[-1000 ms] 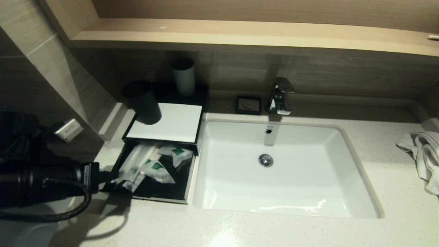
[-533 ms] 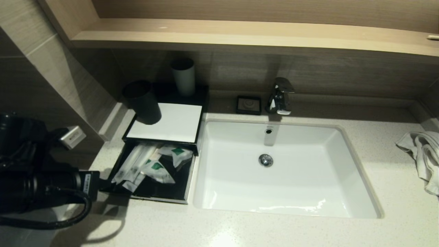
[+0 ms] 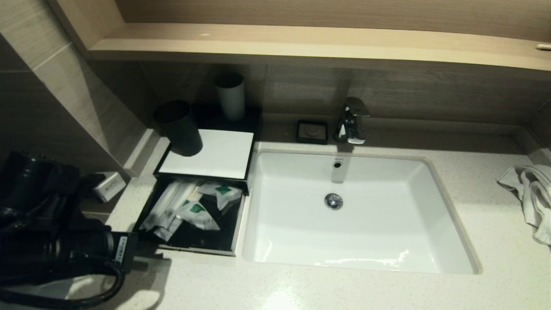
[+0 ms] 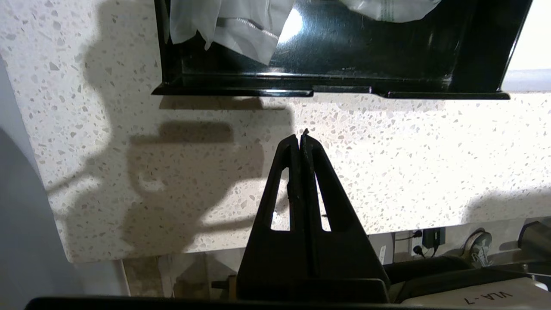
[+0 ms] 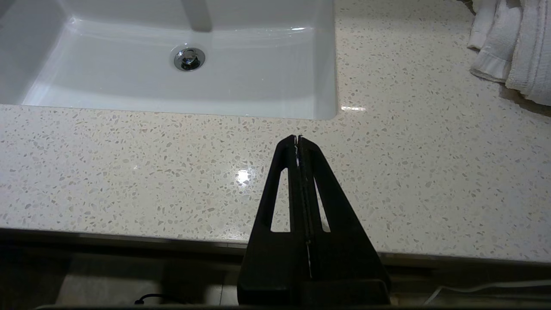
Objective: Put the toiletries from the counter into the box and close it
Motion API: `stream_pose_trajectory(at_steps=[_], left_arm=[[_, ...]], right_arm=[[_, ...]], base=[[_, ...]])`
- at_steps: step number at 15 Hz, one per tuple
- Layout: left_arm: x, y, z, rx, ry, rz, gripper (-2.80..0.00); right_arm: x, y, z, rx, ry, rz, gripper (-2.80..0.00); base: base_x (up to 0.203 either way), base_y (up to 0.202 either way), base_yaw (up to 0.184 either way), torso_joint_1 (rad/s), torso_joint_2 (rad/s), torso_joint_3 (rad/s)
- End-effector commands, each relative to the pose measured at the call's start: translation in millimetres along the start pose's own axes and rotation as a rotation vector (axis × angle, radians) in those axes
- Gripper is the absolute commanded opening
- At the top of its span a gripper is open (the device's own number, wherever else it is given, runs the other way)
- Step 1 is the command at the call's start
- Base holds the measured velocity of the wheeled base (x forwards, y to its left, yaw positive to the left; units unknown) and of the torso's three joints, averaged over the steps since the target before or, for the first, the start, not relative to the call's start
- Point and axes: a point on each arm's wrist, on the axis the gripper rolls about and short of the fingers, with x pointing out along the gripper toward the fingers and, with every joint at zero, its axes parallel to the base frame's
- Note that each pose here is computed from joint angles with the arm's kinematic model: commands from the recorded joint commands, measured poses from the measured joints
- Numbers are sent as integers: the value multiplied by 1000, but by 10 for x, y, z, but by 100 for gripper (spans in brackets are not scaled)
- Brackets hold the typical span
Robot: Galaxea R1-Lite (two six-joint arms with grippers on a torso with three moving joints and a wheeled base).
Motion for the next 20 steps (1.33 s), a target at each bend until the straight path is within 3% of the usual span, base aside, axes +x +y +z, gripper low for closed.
stream_pose_trajectory(at_steps=[1, 5, 20], left_arm=[[24, -7, -17, 2, 28, 2, -280], [130, 17, -112, -1, 93, 32, -280], [314, 27, -119, -4, 151, 43, -280]], right_arm=[[0, 0, 0, 0, 0, 0, -280], [0, 0, 0, 0, 0, -1, -280], [0, 0, 0, 0, 0, 1, -280]], base=[[0, 0, 0, 0, 0, 0], [0, 0, 0, 0, 0, 0], [0, 0, 0, 0, 0, 0]])
